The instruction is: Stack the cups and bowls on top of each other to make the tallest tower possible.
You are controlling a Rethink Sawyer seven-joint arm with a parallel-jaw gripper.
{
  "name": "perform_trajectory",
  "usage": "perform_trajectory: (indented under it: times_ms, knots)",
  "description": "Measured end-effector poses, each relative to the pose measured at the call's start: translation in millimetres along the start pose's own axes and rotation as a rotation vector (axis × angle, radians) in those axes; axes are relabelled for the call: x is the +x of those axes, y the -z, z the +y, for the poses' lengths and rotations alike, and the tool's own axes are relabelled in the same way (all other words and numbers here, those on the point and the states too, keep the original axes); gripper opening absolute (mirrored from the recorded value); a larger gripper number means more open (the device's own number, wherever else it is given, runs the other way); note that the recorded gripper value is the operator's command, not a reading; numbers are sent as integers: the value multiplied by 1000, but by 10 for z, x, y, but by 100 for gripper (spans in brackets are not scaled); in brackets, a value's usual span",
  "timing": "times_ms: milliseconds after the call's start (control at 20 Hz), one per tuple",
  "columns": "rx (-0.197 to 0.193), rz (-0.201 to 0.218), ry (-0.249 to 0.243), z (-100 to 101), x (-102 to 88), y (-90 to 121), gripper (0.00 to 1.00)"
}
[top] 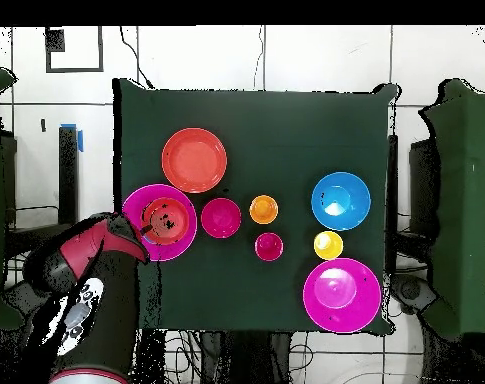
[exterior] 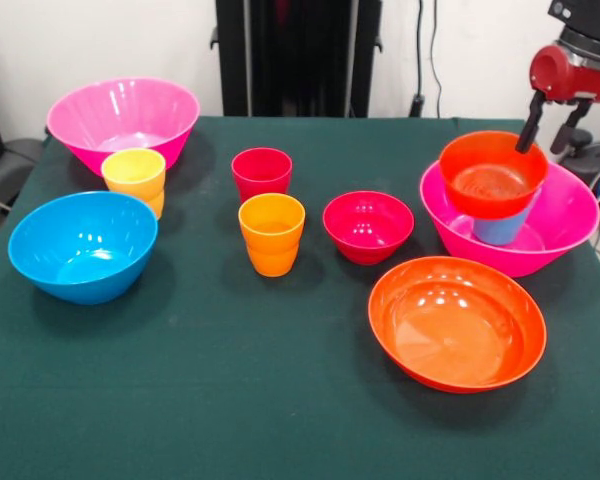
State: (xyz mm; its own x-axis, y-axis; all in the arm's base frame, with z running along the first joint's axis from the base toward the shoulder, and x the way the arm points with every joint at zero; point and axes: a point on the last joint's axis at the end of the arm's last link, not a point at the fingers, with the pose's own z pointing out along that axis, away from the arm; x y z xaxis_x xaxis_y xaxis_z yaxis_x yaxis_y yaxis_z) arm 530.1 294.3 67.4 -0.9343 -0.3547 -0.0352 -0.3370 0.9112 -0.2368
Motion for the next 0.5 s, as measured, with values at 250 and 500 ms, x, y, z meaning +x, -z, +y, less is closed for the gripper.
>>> perform_trajectory:
  times_ms: [250, 500]
  knots:
    - [5, 0, -3, -31, 3, 0, 100]
    - [13, 1, -8, -79, 8, -1, 100]
